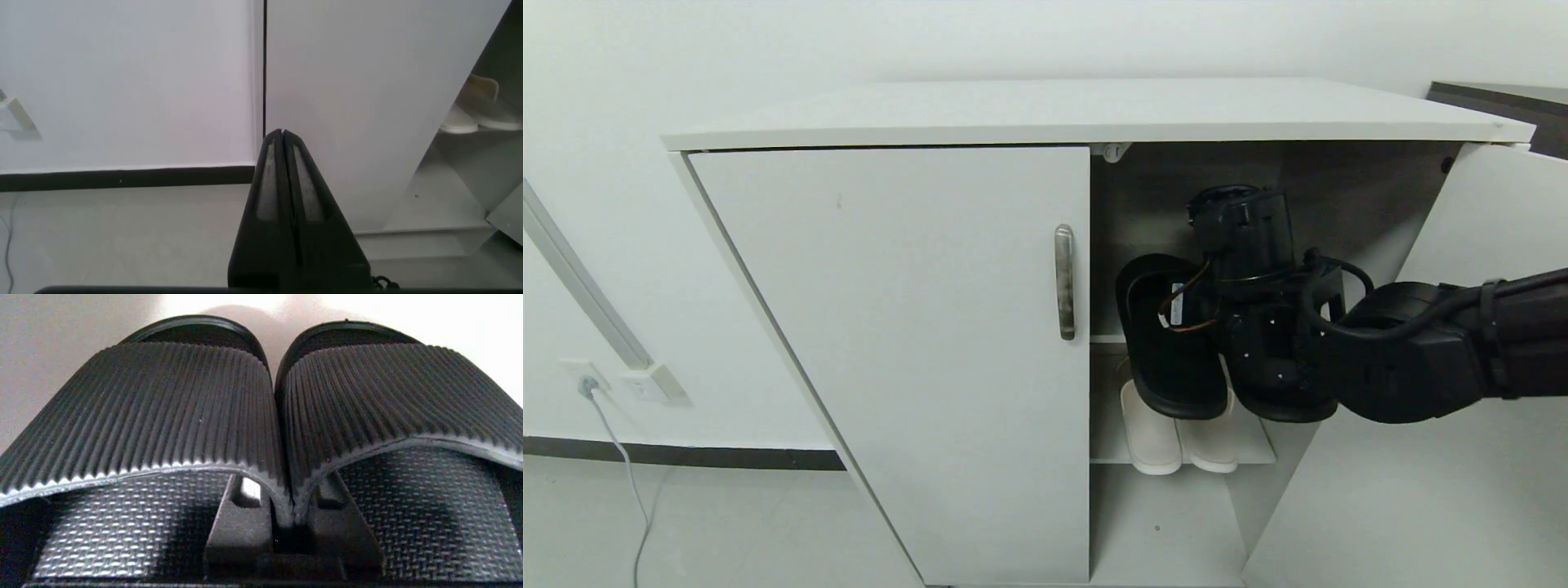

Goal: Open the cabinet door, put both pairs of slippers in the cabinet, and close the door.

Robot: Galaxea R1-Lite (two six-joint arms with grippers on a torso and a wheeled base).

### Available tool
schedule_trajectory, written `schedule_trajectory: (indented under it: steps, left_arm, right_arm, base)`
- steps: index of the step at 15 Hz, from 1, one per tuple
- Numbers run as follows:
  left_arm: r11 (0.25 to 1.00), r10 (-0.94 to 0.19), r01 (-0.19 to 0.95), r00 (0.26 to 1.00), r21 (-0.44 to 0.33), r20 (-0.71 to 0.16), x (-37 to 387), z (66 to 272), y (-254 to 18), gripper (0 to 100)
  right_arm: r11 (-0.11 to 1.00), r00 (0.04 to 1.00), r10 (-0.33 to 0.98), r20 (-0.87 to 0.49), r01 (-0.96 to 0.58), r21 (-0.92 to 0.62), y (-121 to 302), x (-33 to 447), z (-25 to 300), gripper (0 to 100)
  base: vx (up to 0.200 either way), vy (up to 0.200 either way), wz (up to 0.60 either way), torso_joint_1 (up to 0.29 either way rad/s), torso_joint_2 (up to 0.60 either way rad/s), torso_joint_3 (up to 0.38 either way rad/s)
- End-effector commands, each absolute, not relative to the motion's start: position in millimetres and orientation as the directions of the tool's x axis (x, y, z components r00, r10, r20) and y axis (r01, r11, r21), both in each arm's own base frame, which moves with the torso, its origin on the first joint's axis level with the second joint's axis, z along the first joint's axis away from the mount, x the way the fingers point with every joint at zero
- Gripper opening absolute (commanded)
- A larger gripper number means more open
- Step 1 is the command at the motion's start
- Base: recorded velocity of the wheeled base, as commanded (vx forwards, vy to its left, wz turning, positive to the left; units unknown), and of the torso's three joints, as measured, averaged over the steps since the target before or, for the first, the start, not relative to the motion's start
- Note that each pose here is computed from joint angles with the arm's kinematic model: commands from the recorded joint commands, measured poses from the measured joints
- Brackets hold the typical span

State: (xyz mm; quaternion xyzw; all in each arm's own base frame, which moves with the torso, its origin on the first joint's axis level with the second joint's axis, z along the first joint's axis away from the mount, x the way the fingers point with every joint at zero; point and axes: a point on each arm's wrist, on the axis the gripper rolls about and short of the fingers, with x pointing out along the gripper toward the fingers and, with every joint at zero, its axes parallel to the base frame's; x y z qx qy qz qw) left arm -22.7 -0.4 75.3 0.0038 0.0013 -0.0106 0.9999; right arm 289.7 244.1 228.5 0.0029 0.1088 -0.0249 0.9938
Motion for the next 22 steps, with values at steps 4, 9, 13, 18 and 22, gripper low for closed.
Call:
schedule_trajectory:
  steps: [4, 9, 13, 18, 22]
  left_arm:
    - [1.000, -0.020, 0.020, 1.000, 0.008, -0.003, -23, 75, 0, 0]
    - [1.000, -0.020, 0.020, 1.000, 0.008, -0.003, -23, 75, 0, 0]
    - [1.000, -0.020, 0.020, 1.000, 0.008, -0.005, -23, 75, 0, 0]
    - [1.000, -0.020, 0.020, 1.000, 0.008, -0.003, -23, 75, 0, 0]
    - [1.000, -0.020, 0.020, 1.000, 0.006, -0.003, -23, 75, 0, 0]
  right_arm:
    - [0.997, 0.975, -0.079, -0.210, 0.081, 0.000, 240, 319, 226, 0]
    - [0.999, 0.977, -0.041, -0.210, 0.046, 0.021, 240, 334, 233, 0]
    - [0.998, 0.979, -0.062, -0.195, 0.066, 0.013, 240, 352, 232, 0]
    - [0.997, 0.979, -0.072, -0.193, 0.074, 0.002, 238, 358, 230, 0]
    - [0.998, 0.979, -0.065, -0.196, 0.067, 0.003, 238, 360, 229, 0]
  base:
    - [0.000, 0.000, 0.00, 0.000, 0.00, 0.000]
    - [0.000, 0.000, 0.00, 0.000, 0.00, 0.000]
    - [0.000, 0.000, 0.00, 0.000, 0.00, 0.000]
    - [0.000, 0.000, 0.00, 0.000, 0.00, 0.000]
    - [0.000, 0.000, 0.00, 0.000, 0.00, 0.000]
